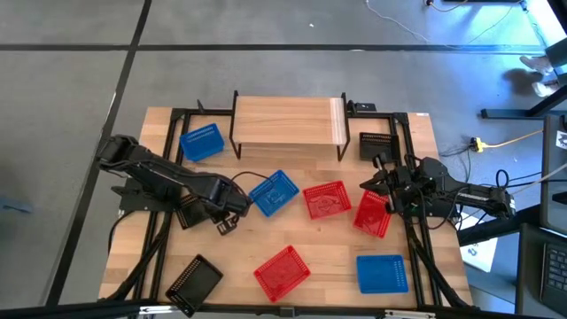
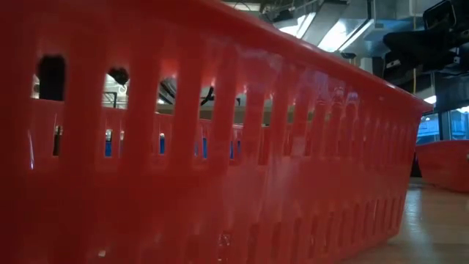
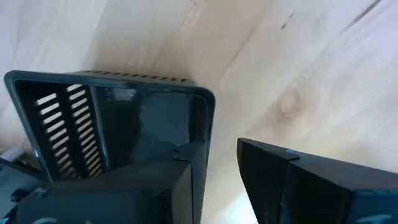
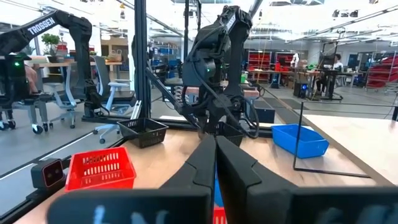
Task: Stack baskets on shelf by color
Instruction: Put the top left black bin on the shelf
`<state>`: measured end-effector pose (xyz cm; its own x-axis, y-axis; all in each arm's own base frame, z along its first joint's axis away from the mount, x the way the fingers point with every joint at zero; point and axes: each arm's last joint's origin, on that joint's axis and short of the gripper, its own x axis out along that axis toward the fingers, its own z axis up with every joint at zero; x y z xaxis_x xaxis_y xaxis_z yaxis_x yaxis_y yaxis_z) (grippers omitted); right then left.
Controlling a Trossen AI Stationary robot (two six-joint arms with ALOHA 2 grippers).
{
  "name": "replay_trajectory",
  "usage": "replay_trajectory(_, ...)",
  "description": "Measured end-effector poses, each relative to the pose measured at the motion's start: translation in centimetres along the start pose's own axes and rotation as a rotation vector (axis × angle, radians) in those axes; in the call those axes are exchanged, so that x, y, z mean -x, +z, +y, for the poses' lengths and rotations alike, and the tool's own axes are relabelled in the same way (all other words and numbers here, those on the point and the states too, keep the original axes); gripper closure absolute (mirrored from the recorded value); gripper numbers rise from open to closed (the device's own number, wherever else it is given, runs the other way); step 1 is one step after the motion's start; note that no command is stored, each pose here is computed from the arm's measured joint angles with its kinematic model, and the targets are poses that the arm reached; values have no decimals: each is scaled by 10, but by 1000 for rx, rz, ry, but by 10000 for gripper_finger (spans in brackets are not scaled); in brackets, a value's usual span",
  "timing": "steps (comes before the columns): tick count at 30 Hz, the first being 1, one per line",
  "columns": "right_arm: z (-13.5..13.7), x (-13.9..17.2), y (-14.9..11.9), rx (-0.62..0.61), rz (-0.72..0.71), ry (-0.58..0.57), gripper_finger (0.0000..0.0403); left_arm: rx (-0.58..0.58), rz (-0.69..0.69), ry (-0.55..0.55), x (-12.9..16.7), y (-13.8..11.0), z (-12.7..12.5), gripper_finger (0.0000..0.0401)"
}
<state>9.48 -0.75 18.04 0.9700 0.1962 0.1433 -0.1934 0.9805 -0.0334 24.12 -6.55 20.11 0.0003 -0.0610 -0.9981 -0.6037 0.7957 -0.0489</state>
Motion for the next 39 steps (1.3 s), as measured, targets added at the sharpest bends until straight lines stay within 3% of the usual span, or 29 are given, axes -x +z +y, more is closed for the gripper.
replay_trajectory(18,0,0,0,1,2,-3,389,8,-81,51,-1,2,0,317)
replay_trajectory(22,0,0,0,2,2,-4,389,72,-91,28,-11,1,1,317)
replay_trajectory(34,0,0,0,3,1,-4,389,76,-67,80,-32,-6,14,317)
replay_trajectory(39,0,0,0,3,1,-4,389,52,-72,30,-37,-5,12,349)
